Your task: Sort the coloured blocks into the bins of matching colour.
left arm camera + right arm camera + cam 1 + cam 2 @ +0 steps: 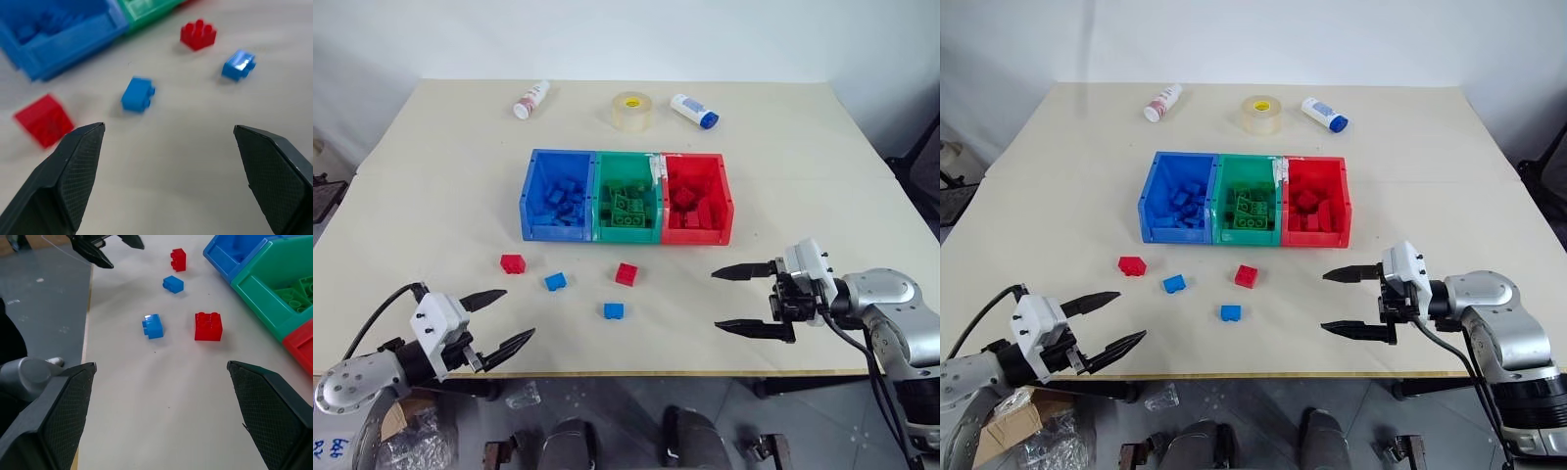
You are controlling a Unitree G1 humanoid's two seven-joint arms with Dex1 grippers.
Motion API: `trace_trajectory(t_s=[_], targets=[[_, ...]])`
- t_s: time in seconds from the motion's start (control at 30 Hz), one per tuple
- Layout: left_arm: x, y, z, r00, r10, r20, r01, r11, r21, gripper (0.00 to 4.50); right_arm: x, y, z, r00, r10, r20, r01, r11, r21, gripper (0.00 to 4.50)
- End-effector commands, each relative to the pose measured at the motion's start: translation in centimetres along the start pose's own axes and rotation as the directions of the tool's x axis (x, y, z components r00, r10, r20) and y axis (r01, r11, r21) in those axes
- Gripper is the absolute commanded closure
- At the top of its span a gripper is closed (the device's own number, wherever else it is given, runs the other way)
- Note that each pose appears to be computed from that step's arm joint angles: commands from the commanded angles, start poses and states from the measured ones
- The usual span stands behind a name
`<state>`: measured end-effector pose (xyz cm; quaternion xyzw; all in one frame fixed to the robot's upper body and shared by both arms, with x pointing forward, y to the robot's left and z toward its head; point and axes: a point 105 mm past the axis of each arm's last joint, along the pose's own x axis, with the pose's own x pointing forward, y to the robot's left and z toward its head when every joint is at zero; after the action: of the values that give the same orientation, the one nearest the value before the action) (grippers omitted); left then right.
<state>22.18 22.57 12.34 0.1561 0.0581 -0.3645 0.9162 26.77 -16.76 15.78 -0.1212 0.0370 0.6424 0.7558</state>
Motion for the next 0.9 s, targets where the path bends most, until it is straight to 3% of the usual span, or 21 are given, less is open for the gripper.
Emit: trace_trajectory(t_s=[0.03, 0.2, 0.43, 0.73, 0.9], targets=[[-0.2, -0.5, 1.0, 1.0, 0.003, 0.007, -0.003, 0.999, 0.048, 0.0, -0.4, 0.0, 0.6, 0.999, 0.019, 0.027, -0.018, 0.999, -0.035, 0.02], [2.5, -2.3, 1.5, 0.996, -0.089, 0.024, 0.088, 0.994, 0.061, 0.0, 0.1, -0.4, 0.8, 1.0, 0.006, 0.022, -0.005, 0.999, -0.048, 0.02], [8.7, -4.7, 1.5, 0.975, -0.216, 0.053, 0.211, 0.974, 0.085, 0.0, 0.1, 0.2, 1.2, 0.998, -0.047, 0.032, 0.049, 0.996, -0.07, 0.02], [13.8, -5.3, 0.1, 0.949, -0.316, 0.018, 0.312, 0.944, 0.109, 0.0, -0.7, 1.4, 0.9, 0.987, -0.157, 0.039, 0.16, 0.985, -0.067, 0.02], [15.3, -5.9, 0.3, 0.922, -0.386, 0.017, 0.38, 0.913, 0.146, 1.25, -1.2, 2.1, 0.8, 0.977, -0.211, 0.037, 0.213, 0.975, -0.06, 0.0]])
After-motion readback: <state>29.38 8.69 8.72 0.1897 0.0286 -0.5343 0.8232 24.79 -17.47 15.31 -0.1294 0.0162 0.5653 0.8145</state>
